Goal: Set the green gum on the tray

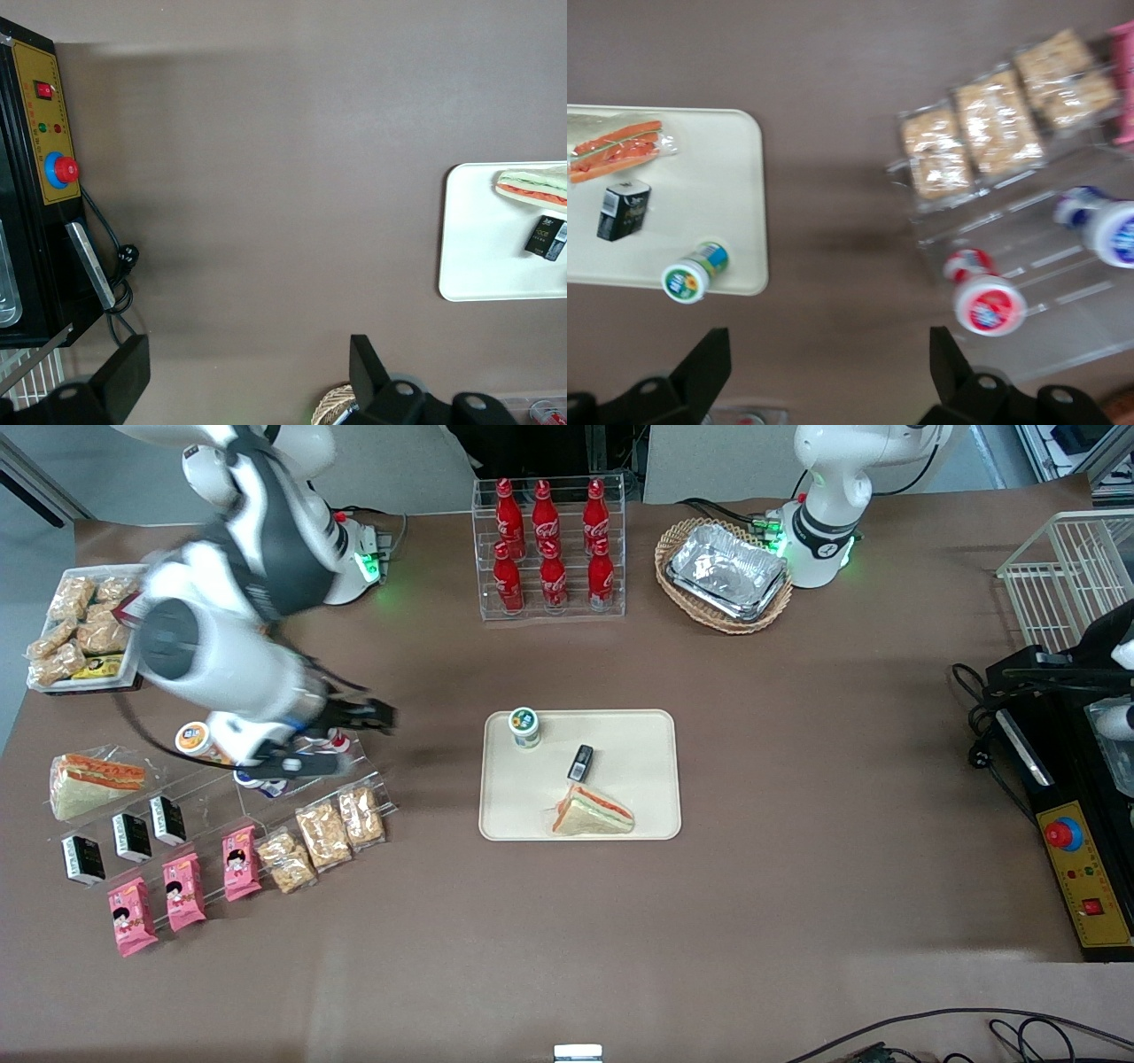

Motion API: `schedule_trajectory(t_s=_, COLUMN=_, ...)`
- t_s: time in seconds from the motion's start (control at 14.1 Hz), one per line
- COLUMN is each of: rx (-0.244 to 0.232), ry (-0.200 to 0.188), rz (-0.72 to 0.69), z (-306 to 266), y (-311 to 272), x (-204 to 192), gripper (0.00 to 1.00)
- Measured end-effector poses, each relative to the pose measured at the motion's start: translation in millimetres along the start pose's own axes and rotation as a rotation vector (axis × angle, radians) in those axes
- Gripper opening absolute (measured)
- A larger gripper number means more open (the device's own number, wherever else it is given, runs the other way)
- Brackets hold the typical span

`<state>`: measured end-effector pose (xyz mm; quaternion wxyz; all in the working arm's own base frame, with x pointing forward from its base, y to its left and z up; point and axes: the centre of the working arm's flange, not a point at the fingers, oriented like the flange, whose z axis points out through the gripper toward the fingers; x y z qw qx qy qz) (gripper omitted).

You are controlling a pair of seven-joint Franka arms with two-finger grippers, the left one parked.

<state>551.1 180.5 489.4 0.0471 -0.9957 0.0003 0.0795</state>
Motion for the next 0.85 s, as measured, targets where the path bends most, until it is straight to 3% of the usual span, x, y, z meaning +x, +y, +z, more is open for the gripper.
schedule_trajectory(t_s=0.35, rx=-0.035, ry=0.021, rz=-0.04, z=-85.0, y=90.6, x=-2.1, gripper=1.0)
schedule_trajectory(t_s=0.85, rx=-0.042, ry=0.028, rz=-0.049, z=-134.1, y=159.4, x=-10.1, gripper=1.0)
